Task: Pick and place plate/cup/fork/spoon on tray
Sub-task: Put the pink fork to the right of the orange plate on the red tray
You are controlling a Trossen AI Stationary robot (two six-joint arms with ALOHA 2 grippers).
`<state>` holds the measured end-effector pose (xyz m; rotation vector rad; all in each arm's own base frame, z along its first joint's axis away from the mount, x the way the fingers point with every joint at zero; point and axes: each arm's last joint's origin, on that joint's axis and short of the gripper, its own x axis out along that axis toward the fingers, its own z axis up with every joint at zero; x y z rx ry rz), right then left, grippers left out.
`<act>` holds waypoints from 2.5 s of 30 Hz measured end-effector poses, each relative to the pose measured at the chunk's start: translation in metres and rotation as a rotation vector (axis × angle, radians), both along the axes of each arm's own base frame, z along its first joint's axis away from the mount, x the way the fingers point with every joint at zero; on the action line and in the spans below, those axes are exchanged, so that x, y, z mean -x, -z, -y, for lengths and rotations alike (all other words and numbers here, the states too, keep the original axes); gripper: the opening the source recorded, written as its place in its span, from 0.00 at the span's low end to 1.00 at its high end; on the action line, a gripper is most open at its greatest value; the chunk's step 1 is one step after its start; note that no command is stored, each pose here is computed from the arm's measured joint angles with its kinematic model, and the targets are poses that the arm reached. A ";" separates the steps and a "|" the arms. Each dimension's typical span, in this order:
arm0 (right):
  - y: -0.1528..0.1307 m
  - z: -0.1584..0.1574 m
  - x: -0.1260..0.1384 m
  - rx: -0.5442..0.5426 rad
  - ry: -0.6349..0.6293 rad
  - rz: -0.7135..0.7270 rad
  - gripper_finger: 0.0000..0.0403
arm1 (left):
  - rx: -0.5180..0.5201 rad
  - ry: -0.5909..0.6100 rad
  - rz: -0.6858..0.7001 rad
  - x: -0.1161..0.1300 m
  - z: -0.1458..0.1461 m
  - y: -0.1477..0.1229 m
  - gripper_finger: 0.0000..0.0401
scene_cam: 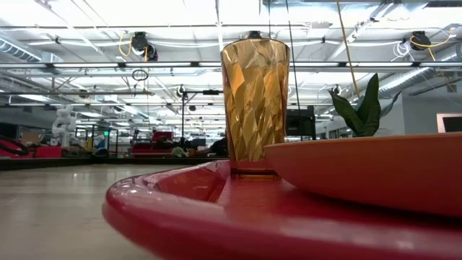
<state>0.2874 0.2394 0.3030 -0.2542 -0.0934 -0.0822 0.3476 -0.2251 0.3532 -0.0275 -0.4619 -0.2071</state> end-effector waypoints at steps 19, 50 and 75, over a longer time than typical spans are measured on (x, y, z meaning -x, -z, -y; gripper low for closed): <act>0.000 0.004 -0.003 -0.034 0.002 0.005 0.14 | 0.006 0.026 0.009 0.000 -0.001 -0.001 0.01; 0.000 0.025 0.036 -0.217 -0.473 -0.309 0.05 | -0.280 0.340 -0.244 -0.012 -0.013 0.019 0.43; 0.026 0.040 0.029 -0.292 -0.672 -0.421 0.05 | -0.307 0.375 -0.266 -0.040 -0.034 0.045 0.44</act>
